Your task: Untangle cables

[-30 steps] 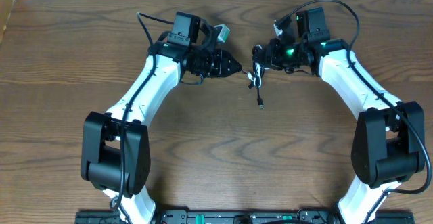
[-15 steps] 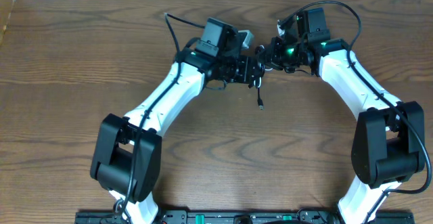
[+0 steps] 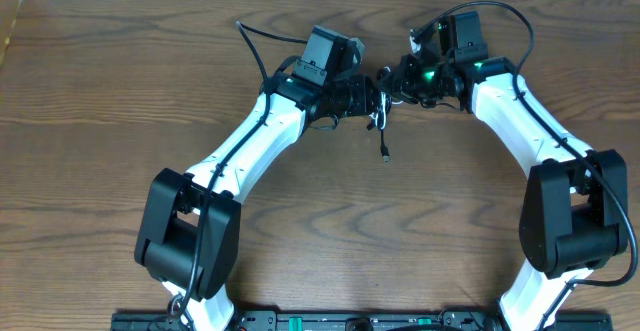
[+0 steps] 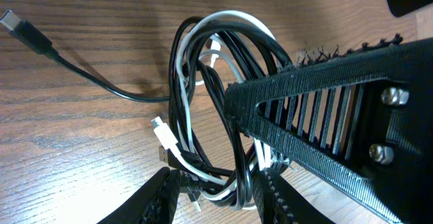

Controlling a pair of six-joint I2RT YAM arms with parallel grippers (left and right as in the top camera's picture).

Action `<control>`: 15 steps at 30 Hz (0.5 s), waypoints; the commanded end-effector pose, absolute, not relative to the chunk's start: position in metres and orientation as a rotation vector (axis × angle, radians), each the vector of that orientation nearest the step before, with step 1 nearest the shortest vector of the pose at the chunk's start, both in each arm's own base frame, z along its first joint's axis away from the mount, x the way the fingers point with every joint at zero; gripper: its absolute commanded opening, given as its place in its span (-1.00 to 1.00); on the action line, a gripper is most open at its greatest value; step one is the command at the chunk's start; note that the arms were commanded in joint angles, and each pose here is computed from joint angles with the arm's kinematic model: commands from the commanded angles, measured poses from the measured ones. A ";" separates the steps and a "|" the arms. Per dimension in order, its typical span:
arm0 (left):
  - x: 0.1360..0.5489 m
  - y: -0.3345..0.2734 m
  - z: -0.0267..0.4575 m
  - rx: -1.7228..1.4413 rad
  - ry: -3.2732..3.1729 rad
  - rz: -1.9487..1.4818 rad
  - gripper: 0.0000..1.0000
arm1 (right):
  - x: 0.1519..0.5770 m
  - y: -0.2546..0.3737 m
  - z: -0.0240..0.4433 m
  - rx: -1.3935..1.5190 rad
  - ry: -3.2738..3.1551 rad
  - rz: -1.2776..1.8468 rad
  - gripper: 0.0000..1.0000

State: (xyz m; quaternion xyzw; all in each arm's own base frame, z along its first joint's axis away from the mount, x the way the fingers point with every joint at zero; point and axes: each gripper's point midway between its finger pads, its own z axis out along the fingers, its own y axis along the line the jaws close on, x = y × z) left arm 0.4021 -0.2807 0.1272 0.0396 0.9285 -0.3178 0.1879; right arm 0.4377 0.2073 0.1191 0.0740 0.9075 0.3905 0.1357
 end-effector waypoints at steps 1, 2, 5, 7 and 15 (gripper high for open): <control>0.407 -0.279 0.124 0.060 2.615 -0.875 -0.20 | 0.438 0.209 0.126 0.213 2.618 1.155 -0.97; 0.408 -0.279 0.124 0.057 2.612 -0.877 -0.21 | 0.438 0.209 0.126 0.212 2.618 1.158 -0.98; 0.407 -0.281 0.119 0.061 2.621 -0.876 -0.21 | 0.438 0.209 0.126 0.212 2.618 1.158 -0.98; 0.406 -0.284 0.111 0.059 2.641 -0.873 -0.21 | 0.438 0.209 0.126 0.212 2.618 1.158 -0.98; 0.405 -0.292 0.086 -0.003 2.691 -0.886 -0.22 | 0.438 0.209 0.126 0.201 2.617 1.154 -0.98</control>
